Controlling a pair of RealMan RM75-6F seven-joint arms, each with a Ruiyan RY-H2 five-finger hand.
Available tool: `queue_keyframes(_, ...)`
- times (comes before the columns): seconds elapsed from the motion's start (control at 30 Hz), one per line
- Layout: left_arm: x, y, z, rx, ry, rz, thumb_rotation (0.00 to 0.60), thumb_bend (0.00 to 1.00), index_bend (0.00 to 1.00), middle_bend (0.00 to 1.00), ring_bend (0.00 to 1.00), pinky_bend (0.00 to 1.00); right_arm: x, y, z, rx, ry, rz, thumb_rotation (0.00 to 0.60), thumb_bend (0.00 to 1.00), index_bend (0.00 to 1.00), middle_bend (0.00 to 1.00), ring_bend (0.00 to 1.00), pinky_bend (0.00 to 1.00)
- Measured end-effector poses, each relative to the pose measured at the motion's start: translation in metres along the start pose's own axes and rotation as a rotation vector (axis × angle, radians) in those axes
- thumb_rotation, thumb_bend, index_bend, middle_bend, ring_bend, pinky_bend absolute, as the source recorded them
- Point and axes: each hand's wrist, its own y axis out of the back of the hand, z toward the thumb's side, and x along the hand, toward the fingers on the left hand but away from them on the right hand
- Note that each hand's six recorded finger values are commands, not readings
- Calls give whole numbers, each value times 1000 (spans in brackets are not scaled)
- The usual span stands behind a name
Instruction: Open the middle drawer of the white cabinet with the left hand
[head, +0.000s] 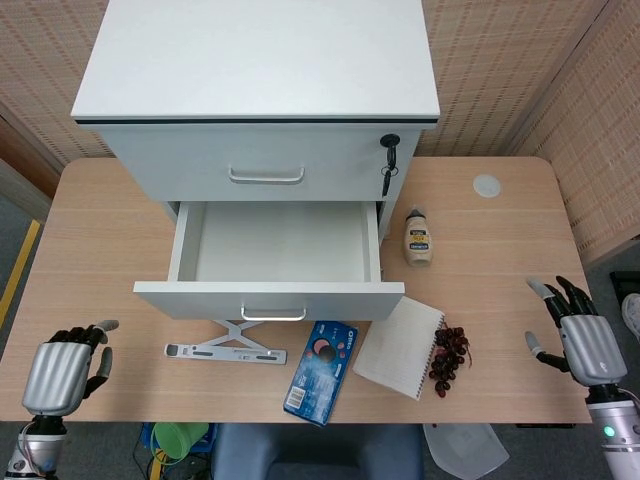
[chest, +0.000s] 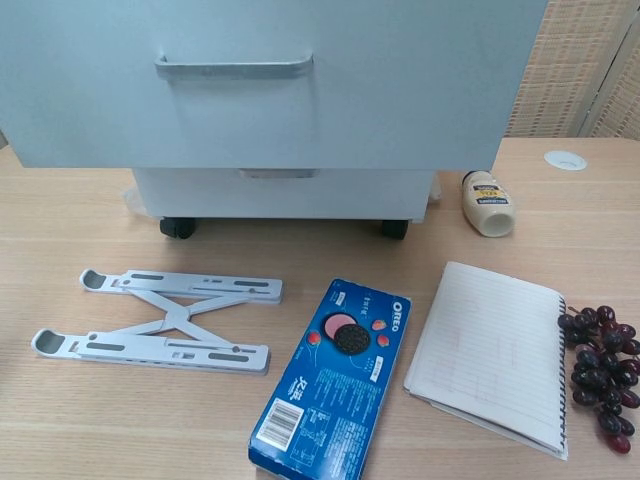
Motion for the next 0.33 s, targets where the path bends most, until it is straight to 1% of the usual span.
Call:
queue_keyframes(0.07, -1, -2, -2, -6, 17, 7, 600, 434, 114, 227, 231, 244, 1, 1, 0, 1, -5, -3, 600, 337, 104, 181, 82, 103)
queue_keyframes(0.17, -1, -5, -4, -23, 43, 14, 600, 434, 114, 224, 231, 242, 5, 1, -2, 1, -15, -9, 600, 336, 104, 181, 82, 103)
queue_keyframes(0.33, 1, -7, -1, -28, 49, 26, 600, 434, 114, 215, 231, 241, 9, -1, -3, 0, -29, -8, 600, 337, 105, 181, 82, 103)
